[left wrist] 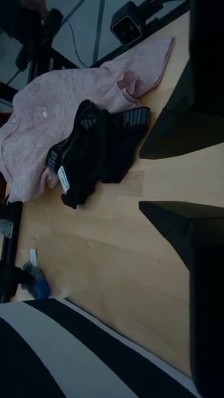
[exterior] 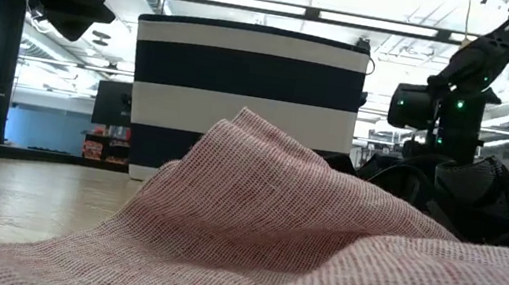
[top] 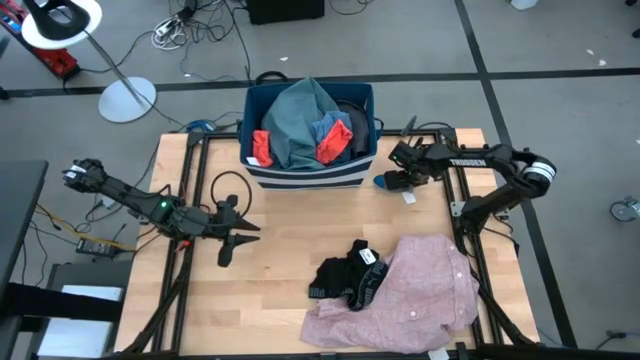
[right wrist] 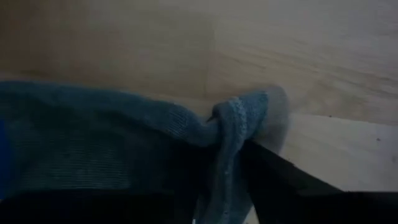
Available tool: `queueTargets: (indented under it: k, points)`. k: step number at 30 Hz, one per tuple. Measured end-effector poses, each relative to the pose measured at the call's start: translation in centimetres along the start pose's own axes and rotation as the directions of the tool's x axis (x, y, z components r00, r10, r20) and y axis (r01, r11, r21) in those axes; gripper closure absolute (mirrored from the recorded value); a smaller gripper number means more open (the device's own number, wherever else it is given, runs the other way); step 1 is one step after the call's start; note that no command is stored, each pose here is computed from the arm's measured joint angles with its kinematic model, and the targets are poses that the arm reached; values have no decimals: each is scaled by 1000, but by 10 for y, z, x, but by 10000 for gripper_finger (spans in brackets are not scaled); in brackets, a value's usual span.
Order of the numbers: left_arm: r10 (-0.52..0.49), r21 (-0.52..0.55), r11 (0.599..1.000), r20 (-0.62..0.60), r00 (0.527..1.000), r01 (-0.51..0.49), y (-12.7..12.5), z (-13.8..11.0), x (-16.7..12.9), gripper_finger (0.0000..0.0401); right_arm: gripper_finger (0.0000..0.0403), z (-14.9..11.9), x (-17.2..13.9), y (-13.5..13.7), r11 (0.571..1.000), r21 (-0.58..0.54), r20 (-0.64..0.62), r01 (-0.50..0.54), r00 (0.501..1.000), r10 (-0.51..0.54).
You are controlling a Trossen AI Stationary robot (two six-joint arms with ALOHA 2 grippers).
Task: Sort clothes
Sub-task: Put the gray sock into the blue bin
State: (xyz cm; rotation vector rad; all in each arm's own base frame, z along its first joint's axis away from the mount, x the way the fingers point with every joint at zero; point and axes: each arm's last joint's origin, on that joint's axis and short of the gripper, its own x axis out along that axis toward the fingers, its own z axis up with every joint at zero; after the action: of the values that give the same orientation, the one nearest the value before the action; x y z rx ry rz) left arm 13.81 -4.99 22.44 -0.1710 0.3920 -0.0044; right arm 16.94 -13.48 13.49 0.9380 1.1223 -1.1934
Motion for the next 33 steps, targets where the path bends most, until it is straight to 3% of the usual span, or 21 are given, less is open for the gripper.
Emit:
queueTargets:
  k: [5, 16, 33]
  points:
    - [0, 0, 1000, 0, 1000, 0, 0, 0, 0, 277, 386, -4, -9, 2, 998, -29, 18, -48, 999, 48]
    - [1, 2, 1000, 0, 1000, -1, 0, 0, 0, 277, 396, -34, -65, -7, 995, -43, 43, -93, 995, 95]
    - [6, 14, 1000, -13, 1000, -5, 1, -1, 0, 277, 401, -60, -229, 5, 983, -86, 293, -162, 939, 180]
